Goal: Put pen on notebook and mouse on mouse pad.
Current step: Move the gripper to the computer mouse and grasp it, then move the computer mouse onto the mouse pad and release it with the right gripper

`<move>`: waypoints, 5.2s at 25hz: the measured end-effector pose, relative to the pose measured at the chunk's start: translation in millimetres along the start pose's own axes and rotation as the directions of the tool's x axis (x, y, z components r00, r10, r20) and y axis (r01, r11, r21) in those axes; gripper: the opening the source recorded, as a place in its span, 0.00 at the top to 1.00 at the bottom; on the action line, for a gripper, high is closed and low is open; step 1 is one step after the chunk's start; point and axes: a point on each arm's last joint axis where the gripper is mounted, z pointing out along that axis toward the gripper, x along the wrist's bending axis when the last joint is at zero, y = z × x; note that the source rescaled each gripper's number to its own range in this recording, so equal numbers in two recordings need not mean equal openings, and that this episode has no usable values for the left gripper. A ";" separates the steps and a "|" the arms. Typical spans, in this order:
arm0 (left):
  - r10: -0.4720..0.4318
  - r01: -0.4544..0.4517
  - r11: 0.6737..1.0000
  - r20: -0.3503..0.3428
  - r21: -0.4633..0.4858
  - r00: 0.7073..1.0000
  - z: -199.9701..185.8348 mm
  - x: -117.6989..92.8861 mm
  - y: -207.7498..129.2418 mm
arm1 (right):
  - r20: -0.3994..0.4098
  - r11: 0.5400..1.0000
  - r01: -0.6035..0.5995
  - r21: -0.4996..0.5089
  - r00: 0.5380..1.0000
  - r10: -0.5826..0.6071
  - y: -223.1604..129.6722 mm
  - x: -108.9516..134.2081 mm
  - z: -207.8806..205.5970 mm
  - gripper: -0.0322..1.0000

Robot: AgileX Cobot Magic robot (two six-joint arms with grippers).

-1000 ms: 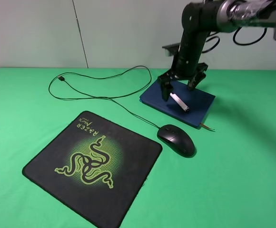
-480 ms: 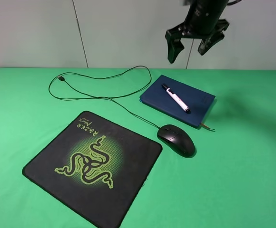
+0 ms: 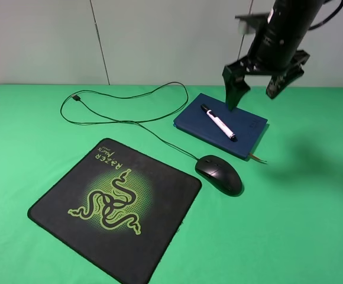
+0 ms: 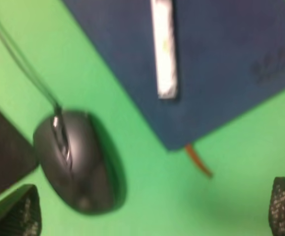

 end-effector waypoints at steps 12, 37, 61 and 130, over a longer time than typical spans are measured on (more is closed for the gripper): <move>0.000 0.000 1.000 0.000 0.000 1.000 0.0 0.0 0.0 | -0.006 0.980 0.196 0.024 0.981 -0.196 -43.7 52.3 75.4 0.00; 0.000 0.000 1.000 0.000 0.000 1.000 0.0 0.0 0.0 | -0.048 0.957 0.289 0.001 0.956 -0.289 -45.7 62.8 145.0 0.00; 0.000 0.000 1.000 0.000 0.000 1.000 0.0 0.0 0.0 | -0.023 0.951 0.308 0.039 0.951 -0.307 -42.6 60.2 129.3 0.40; 0.000 0.000 1.000 0.000 0.000 1.000 0.0 0.0 0.0 | -0.118 0.861 0.508 -0.017 0.854 -0.506 -30.8 273.0 159.8 0.00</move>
